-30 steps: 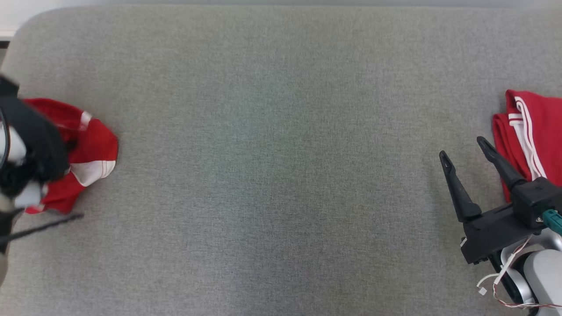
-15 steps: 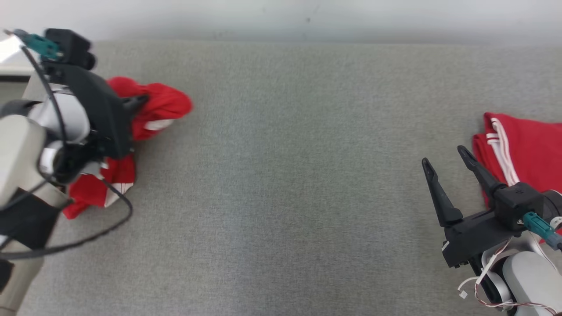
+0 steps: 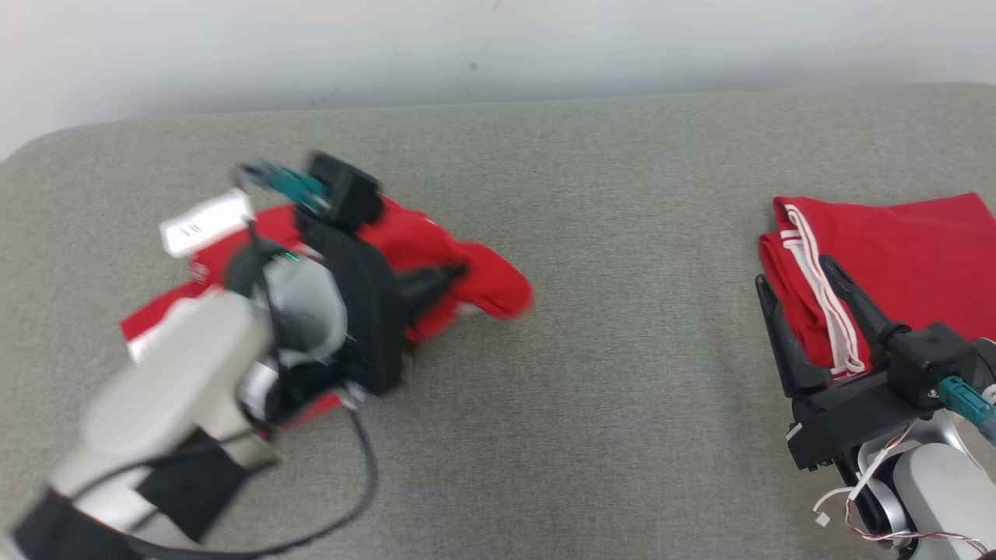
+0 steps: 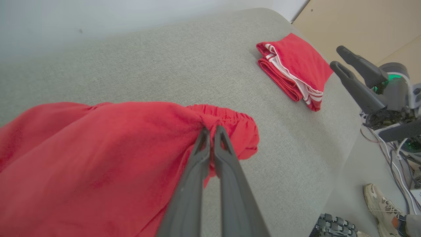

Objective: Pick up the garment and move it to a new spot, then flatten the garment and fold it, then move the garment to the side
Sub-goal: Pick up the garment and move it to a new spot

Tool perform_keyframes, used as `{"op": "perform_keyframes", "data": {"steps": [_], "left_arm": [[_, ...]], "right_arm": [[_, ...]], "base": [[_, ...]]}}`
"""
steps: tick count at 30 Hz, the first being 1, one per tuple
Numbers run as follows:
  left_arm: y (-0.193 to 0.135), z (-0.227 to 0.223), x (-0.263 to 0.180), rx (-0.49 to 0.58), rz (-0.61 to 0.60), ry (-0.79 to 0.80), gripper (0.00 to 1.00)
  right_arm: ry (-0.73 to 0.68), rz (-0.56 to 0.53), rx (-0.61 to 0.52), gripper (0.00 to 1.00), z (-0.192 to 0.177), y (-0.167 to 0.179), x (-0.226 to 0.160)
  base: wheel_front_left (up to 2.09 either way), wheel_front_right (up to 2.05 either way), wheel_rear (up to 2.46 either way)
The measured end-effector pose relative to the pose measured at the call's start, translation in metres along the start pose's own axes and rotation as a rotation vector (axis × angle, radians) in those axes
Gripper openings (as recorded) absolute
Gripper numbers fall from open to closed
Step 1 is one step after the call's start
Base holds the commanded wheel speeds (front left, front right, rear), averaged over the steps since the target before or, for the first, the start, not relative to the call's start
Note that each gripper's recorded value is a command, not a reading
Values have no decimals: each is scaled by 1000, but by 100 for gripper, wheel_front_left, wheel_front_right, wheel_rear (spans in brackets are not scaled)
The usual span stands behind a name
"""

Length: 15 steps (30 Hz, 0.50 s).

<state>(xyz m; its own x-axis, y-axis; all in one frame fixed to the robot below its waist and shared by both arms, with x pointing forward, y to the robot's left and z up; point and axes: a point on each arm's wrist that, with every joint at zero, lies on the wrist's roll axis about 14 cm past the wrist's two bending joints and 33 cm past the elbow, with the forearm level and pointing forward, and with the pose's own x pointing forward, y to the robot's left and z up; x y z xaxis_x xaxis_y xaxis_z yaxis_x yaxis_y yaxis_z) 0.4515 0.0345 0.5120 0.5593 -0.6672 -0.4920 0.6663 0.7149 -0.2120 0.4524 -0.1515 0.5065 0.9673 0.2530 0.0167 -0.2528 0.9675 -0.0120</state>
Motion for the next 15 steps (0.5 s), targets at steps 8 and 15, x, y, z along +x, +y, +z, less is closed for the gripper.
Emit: {"op": "perform_keyframes", "data": {"steps": [8,15], "left_arm": [[-69,-31,27,-39,-174,28,0],[-123,-52,34,-69,-298,55,0]], "right_arm": [[-11,-31,3,100,2,-9,-7],[-16,-37,7,100,2,-10,-7]], "base": [[0,0,0],[0,0,0]]}}
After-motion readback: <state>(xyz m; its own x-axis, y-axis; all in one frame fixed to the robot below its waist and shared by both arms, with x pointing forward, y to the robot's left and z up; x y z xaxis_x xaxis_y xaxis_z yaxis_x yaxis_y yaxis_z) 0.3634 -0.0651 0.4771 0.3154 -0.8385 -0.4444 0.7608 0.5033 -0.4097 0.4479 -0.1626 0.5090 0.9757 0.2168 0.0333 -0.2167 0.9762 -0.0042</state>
